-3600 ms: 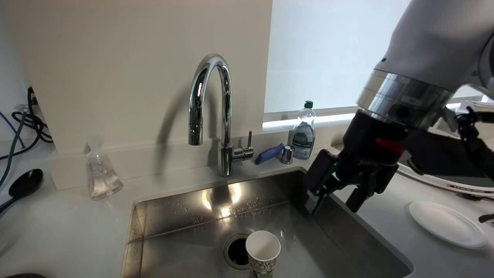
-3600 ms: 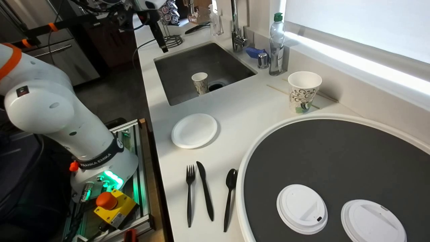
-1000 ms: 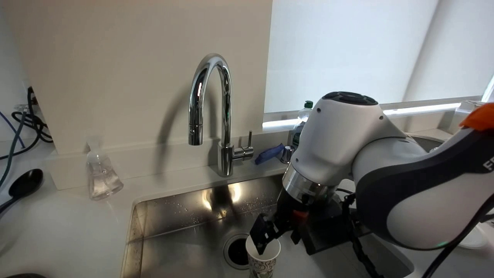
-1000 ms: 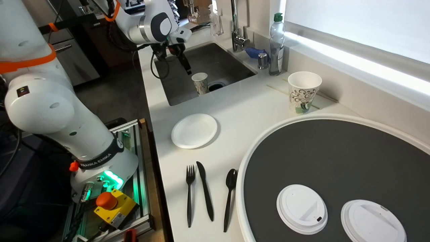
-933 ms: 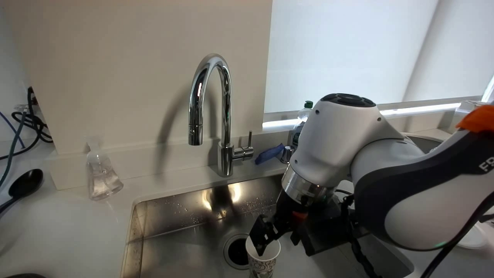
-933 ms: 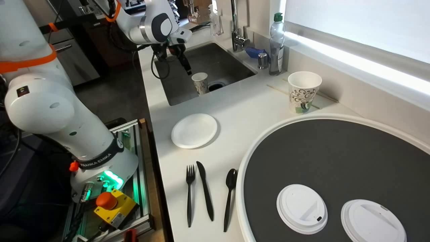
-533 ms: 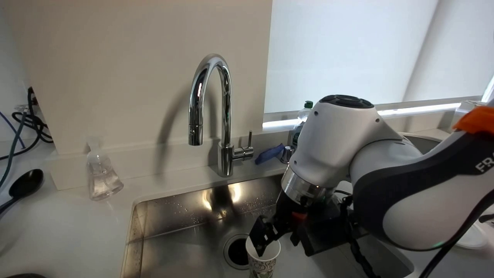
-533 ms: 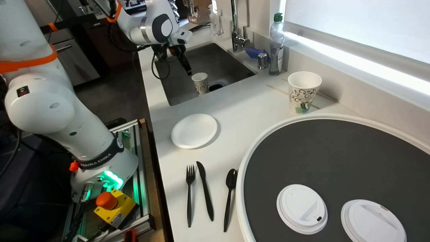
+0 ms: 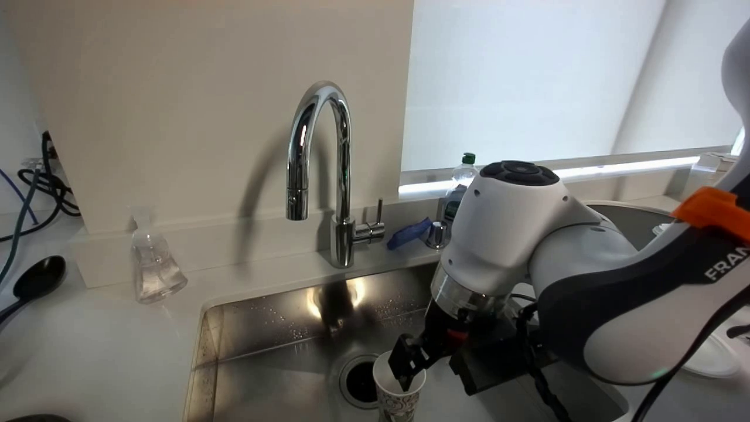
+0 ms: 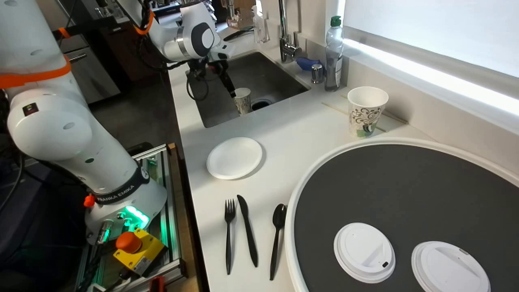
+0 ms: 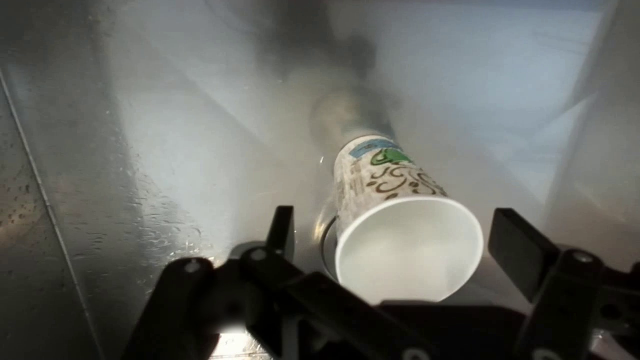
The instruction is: Move the cup to the left then open the faucet.
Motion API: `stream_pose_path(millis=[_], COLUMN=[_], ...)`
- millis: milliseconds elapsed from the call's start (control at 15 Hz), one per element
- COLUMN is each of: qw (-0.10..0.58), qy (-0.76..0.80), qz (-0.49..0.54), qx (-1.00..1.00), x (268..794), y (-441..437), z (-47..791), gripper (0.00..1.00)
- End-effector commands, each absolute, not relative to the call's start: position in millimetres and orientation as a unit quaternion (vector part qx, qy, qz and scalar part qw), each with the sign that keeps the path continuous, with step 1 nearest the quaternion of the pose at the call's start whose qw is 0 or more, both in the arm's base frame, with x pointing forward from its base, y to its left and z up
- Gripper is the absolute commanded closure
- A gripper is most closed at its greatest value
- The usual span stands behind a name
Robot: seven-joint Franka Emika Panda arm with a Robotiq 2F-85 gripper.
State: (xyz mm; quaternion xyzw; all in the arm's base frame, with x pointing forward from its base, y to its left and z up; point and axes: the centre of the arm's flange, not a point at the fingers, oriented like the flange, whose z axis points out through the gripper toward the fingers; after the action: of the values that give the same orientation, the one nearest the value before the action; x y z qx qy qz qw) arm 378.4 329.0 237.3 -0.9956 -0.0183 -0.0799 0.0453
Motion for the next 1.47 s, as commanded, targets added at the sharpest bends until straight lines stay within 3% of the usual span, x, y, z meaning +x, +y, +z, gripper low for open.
stream_pose_path(millis=[0, 200, 267, 467, 1000, 1400], qw=[0.030, 0.021, 0.019, 0.012, 0.010, 0.049], qy=[-0.009, -0.006, -0.005, -0.005, -0.006, -0.025], qz=[-0.106, -0.120, -0.123, -0.128, -0.122, -0.124], qx=[-0.994, -0.993, -0.992, -0.992, -0.993, -0.991], x=[386, 392, 393, 395, 395, 394], y=[338, 341, 343, 348, 359, 385], z=[215, 209, 207, 199, 180, 195], gripper=[0.00, 0.01, 0.06, 0.39, 0.99, 0.99])
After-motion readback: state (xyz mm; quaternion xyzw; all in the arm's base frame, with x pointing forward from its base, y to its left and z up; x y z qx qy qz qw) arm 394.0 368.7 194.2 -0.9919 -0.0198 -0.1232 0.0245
